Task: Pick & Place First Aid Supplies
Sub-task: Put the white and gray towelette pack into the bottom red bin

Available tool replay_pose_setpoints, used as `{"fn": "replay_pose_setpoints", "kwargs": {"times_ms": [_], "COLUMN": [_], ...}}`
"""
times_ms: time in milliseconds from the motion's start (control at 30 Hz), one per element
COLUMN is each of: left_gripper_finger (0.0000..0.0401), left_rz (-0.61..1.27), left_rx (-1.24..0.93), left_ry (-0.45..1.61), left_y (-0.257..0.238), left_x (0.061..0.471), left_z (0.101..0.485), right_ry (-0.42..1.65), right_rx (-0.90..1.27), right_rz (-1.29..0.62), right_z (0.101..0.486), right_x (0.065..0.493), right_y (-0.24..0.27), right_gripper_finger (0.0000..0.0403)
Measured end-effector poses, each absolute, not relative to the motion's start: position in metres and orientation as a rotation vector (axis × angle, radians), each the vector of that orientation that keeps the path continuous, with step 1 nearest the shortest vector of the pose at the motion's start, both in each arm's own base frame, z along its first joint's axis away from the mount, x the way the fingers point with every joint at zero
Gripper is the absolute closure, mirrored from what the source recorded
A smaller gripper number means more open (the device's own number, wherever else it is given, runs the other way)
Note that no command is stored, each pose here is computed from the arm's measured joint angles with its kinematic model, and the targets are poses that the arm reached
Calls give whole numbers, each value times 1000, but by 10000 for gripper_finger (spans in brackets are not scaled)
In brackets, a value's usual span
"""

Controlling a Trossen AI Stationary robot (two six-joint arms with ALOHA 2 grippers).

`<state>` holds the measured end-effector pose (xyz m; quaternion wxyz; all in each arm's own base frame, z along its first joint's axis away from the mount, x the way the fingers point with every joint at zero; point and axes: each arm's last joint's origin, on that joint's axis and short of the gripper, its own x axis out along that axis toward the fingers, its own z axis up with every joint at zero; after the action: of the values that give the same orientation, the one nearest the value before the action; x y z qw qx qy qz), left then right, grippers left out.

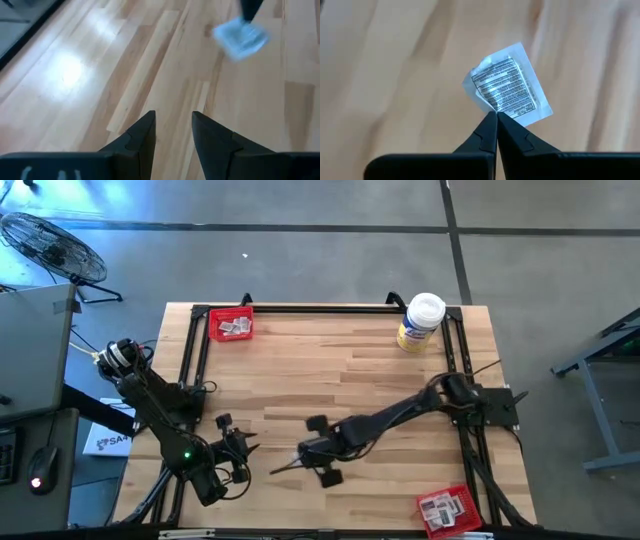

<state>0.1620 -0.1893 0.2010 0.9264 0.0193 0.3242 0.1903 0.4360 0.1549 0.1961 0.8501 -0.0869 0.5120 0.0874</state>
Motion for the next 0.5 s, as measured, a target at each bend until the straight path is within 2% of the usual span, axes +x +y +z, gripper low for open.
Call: {"fn": "replay_pose_setpoints", "kwargs": {"times_ms": [233, 500], "left_gripper_finger": [277, 277], "left_rz": [420, 475], "left_rx": [61, 103], "left_ry": [590, 447], "left_y": [-188, -187], "left_x": [163, 165], "left_z": [203, 207], "right_ry": [1396, 1743], "right_rx": [-34, 265], "right_rz": [101, -37], "right_z": [239, 248], "right_x": [362, 260], "right_y": [189, 256], "right_gripper_finger": [402, 402]}}
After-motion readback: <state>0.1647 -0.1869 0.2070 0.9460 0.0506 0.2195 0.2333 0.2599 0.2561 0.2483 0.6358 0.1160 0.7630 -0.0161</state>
